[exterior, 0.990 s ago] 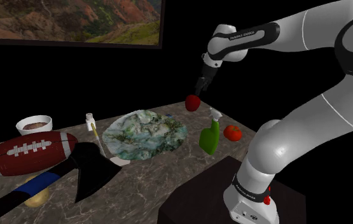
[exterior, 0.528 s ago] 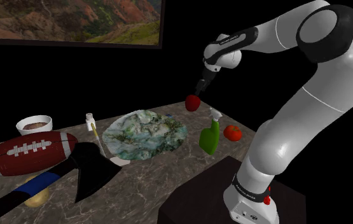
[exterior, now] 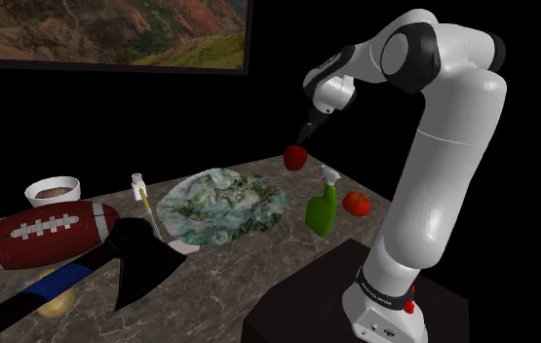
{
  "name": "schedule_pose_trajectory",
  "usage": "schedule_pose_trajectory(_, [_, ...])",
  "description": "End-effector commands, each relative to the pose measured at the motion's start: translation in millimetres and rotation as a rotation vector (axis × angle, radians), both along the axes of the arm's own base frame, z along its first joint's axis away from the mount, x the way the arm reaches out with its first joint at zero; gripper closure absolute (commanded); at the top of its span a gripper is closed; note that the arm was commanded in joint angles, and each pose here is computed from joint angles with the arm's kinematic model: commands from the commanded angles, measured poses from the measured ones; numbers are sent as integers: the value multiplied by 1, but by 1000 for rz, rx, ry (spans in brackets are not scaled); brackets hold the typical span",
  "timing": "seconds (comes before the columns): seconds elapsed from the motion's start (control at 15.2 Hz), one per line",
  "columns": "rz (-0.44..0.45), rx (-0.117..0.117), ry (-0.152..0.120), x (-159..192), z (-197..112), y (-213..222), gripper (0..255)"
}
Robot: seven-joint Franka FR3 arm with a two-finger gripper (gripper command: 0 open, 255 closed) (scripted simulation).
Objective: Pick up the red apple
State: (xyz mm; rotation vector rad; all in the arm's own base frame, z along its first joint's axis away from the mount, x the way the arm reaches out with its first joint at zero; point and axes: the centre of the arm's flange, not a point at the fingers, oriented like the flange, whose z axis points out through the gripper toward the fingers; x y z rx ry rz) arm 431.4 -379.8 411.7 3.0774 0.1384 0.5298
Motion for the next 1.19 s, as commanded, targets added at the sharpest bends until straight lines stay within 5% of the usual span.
schedule_pose_trajectory(0.0, [7,-2,-29,9,-9,-20,0])
schedule_pose_trajectory(0.26, [19,-7,-77,30,-25,-61,0])
schedule_pose_trajectory(0.92, [19,-7,-77,30,-65,-61,0])
schedule_pose_trajectory(0.99, [19,-7,-77,30,-65,-61,255])
schedule_pose_trajectory(1.12, [19,-7,-77,30,-65,-60,255])
